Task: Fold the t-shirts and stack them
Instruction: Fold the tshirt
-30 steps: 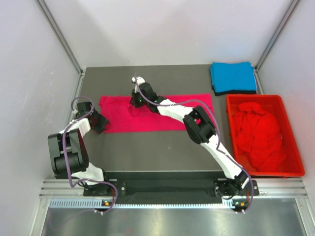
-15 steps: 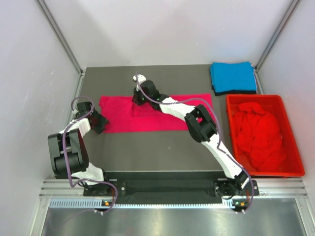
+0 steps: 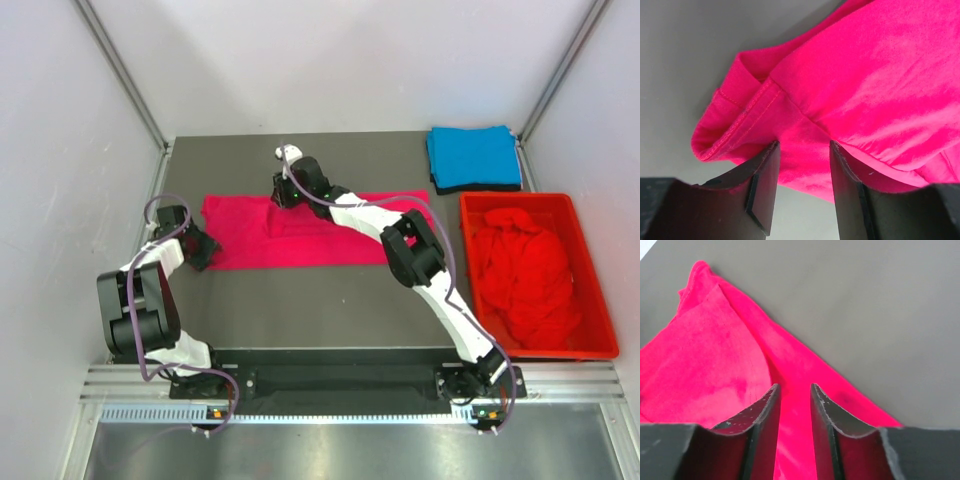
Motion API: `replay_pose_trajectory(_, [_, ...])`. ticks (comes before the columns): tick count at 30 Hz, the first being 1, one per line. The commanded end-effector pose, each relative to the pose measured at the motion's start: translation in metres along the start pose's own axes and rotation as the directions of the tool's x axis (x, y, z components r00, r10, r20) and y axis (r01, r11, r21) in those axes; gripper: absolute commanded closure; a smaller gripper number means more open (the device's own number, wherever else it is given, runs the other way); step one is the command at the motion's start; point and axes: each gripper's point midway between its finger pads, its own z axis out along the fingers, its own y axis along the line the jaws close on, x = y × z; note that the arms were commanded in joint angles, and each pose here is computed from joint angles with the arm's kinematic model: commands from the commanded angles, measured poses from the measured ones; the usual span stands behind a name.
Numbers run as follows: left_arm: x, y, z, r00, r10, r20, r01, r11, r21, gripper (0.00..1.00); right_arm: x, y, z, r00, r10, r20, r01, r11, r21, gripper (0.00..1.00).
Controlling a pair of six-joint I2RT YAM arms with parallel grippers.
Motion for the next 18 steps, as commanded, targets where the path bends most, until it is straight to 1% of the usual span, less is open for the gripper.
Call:
replay_pose_trajectory(1, [-0.015,-0.006,-0.012,0.999,0.026,0.033,-0.026,1.0,-0.006,0.5,-0.091,0.016,-0.045,0.987,0.0,0.16,0.002,1.0,-0.012,0.68])
replay_pose_trajectory(2, [-0.02,-0.016,-0.018,0.999,0.028,0.042,-0.029,0.999,0.024,0.5,-0.086,0.016,-0.047,0.989,0.024,0.149,-0.023,1.0,-0.013,0.69])
replay_pose_trajectory(4, [-0.027,-0.023,-0.025,0.998,0.024,0.058,-0.026,0.999,0.041,0.5,-0.085,0.025,-0.054,0.988,0.059,0.14,-0.053,0.998,-0.044,0.71])
replay_pose_trajectory(5, [-0.031,-0.029,-0.03,0.997,0.025,0.075,-0.03,0.998,0.055,0.5,-0.088,0.035,-0.056,0.985,0.088,0.148,-0.078,0.994,-0.073,0.75])
replay_pose_trajectory(6, [-0.033,-0.029,-0.031,0.996,0.027,0.082,-0.032,0.998,0.053,0.5,-0.092,0.043,-0.061,0.983,0.105,0.153,-0.091,0.991,-0.096,0.77])
replay_pose_trajectory(7, [-0.035,-0.03,-0.032,0.996,0.029,0.088,-0.034,0.998,0.056,0.5,-0.083,0.05,-0.061,0.984,0.121,0.131,-0.104,0.987,-0.126,0.79])
replay_pose_trajectory(8, [-0.035,-0.03,-0.031,0.996,0.032,0.085,-0.036,0.998,0.053,0.5,-0.085,0.064,-0.062,0.979,0.151,0.139,-0.127,0.978,-0.167,0.83])
replay_pose_trajectory(9, [-0.034,-0.028,-0.03,0.996,0.035,0.082,-0.039,0.998,0.047,0.5,-0.085,0.071,-0.064,0.976,0.167,0.138,-0.139,0.971,-0.193,0.85])
replay_pose_trajectory(11, [-0.031,-0.025,-0.026,0.997,0.038,0.07,-0.041,0.998,0.037,0.49,-0.073,0.088,-0.063,0.973,0.211,0.097,-0.181,0.949,-0.258,0.88])
replay_pose_trajectory(12, [-0.03,-0.024,-0.025,0.997,0.039,0.068,-0.042,0.999,0.033,0.5,-0.075,0.096,-0.063,0.97,0.222,0.102,-0.184,0.939,-0.291,0.89])
replay_pose_trajectory(13, [-0.029,-0.021,-0.023,0.997,0.042,0.065,-0.044,0.999,0.027,0.5,-0.064,0.102,-0.06,0.97,0.235,0.068,-0.2,0.922,-0.33,0.89])
replay_pose_trajectory(16, [-0.028,-0.015,-0.019,0.997,0.045,0.066,-0.046,0.999,0.005,0.49,-0.044,0.112,-0.052,0.954,0.301,0.0,-0.277,0.878,-0.39,0.89])
replay_pose_trajectory(18, [-0.027,-0.011,-0.014,0.997,0.046,0.06,-0.045,0.999,-0.011,0.49,-0.033,0.114,-0.046,0.948,0.317,-0.03,-0.3,0.858,-0.416,0.87])
